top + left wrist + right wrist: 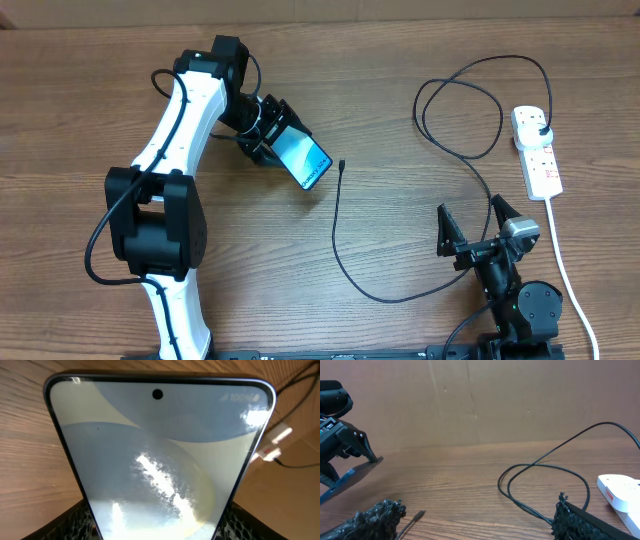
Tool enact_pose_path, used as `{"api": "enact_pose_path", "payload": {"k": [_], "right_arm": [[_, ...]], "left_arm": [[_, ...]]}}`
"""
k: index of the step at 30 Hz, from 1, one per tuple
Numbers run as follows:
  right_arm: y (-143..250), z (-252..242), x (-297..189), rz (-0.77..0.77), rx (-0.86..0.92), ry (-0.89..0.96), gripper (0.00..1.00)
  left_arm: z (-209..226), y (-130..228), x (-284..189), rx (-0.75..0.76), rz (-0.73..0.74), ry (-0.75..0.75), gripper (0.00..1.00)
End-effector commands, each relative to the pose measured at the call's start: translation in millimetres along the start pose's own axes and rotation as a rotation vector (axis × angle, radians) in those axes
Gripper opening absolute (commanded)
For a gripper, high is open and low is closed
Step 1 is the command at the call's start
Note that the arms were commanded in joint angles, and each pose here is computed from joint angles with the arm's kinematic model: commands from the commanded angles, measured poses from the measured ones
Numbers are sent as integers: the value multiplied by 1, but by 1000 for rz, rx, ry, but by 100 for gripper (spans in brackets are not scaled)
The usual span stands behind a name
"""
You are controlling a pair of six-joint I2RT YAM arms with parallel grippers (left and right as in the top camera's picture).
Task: Plug charger to phone and switch on socket
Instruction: 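Lift the smartphone and tilt it upright toward the cable, then hold the smartphone raised with its bottom port facing right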
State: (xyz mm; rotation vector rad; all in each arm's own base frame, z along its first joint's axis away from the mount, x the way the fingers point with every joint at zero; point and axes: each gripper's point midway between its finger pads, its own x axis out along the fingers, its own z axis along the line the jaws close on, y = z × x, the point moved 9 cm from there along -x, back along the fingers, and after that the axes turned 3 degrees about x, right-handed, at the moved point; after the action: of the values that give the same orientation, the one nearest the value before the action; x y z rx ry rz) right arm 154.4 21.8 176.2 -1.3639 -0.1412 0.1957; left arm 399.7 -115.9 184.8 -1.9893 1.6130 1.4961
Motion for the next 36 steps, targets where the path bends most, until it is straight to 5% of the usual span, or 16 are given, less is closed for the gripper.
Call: {"api": "enact_pose_path", "payload": {"k": [1,19,36], "right_arm": [[2,0,0,-3,-1,-7,100],[2,0,0,-3,-1,-7,100],[2,0,0,-3,-1,-7,100]], "left_arm": [[-16,11,-9,0,84,125,59],[-22,29,-13,-320,299,204,57],[-24,34,-16,-412,365,223,58]]}}
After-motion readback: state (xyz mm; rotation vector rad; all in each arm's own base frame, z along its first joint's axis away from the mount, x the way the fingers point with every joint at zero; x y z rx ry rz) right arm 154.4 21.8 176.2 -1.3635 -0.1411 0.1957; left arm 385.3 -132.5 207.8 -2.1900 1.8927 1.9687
